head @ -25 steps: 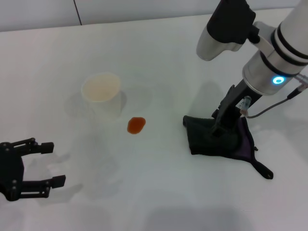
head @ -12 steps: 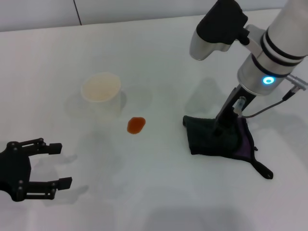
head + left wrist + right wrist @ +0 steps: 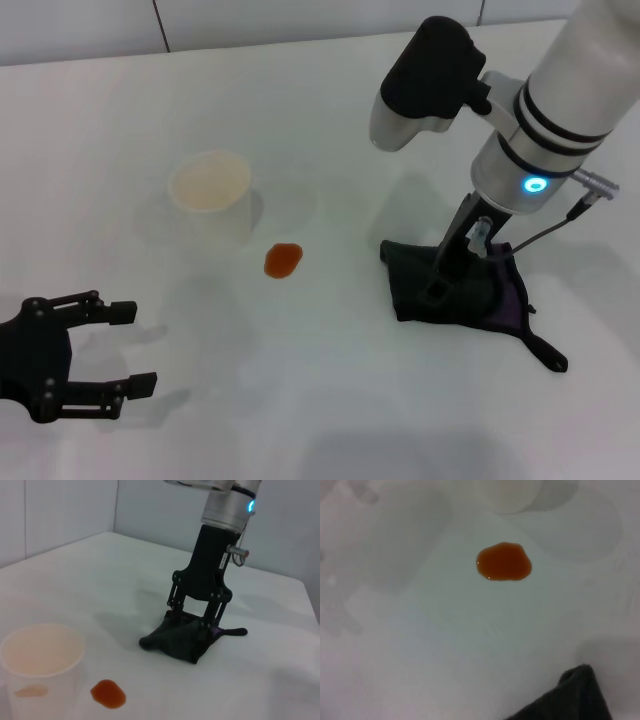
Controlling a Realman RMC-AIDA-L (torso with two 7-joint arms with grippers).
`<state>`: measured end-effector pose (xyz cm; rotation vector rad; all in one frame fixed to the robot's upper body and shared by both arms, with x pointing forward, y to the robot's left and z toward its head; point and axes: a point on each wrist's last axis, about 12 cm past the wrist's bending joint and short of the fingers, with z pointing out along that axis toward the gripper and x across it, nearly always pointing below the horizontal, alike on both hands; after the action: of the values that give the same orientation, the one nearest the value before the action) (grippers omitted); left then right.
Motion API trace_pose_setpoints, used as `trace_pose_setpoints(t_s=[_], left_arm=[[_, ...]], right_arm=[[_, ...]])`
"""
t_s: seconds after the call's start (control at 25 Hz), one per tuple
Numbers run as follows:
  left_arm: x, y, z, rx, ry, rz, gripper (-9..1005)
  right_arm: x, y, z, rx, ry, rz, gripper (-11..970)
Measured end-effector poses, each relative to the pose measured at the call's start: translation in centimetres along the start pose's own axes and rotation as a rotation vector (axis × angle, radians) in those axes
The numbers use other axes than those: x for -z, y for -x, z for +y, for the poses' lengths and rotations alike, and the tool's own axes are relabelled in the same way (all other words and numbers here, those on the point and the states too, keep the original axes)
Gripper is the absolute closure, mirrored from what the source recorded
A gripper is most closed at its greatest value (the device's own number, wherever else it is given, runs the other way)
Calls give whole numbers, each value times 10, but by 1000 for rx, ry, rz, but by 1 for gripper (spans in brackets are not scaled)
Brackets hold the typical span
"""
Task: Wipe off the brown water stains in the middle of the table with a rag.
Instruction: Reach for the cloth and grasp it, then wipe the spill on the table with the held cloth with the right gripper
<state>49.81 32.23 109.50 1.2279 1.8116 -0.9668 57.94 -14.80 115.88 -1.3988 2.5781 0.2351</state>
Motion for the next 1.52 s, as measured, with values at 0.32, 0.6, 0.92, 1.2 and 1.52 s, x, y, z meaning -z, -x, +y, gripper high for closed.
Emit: trace_pose_setpoints(t_s=[0.32, 0.6, 0.92, 1.2, 1.52], left_arm=[[-1, -1, -1, 2, -4, -3, 128], [-1, 0, 0, 1, -6, -4, 128], [-1, -1, -1, 3, -5, -4, 128], [-1, -1, -1, 3, -5, -4, 127], [-1, -2, -1, 6, -4, -4, 127]], right_arm=[[-1, -1, 0, -3, 1, 4, 390], [-7, -3, -2, -19, 7, 21, 642], [-11, 2, 2, 5, 15, 38, 692], [-15, 7, 9, 38, 37, 58, 750], [-13, 14, 12, 51, 40, 32, 921]])
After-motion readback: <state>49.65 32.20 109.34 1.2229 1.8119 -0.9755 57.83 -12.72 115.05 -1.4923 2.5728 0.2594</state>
